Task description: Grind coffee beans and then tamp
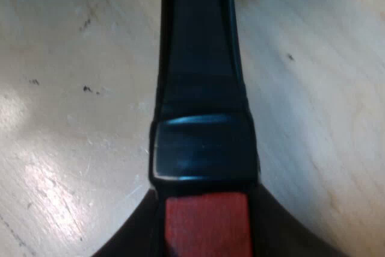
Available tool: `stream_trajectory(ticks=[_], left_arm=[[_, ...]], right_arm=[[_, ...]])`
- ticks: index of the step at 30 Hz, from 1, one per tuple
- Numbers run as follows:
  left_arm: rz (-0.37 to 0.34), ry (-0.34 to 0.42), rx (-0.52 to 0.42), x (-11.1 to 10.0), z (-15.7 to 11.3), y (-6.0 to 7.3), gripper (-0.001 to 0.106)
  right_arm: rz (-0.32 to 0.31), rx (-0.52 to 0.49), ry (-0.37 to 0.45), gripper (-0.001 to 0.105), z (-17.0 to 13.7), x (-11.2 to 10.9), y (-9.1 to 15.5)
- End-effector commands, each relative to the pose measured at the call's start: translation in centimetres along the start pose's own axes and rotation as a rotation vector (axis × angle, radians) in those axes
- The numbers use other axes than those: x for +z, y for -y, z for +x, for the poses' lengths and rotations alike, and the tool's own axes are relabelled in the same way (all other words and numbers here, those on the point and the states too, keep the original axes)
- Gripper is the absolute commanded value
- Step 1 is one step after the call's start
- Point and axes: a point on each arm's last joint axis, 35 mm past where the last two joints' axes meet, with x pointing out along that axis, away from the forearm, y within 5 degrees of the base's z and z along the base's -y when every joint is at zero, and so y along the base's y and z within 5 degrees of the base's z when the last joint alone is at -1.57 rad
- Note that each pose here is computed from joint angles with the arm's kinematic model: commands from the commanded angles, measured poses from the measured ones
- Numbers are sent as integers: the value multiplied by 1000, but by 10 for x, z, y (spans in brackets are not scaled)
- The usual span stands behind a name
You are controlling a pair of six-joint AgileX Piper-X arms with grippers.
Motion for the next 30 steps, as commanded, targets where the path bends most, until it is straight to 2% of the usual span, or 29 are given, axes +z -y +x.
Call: stream_trajectory(ticks=[1,11,18,22,27,30], left_arm=[[4,3,-18,2,-1,2,62],[0,-2,-18,2,-1,2,62],[-46,-60,-14,-6,-1,1,62],[-70,-91,43,-10,-1,-1,62],[-75,-98,51,-11,-1,-1,62],[-75,-98,51,-11,-1,-1,62]], right_arm=[[-7,-10,53,0,5,5,2],[-3,8,8,0,27,0,-1],[7,18,-41,0,35,-6,-3],[44,-3,-62,0,37,-8,-2],[117,-46,-86,0,37,-10,-1],[115,-38,-123,0,39,-14,-3]])
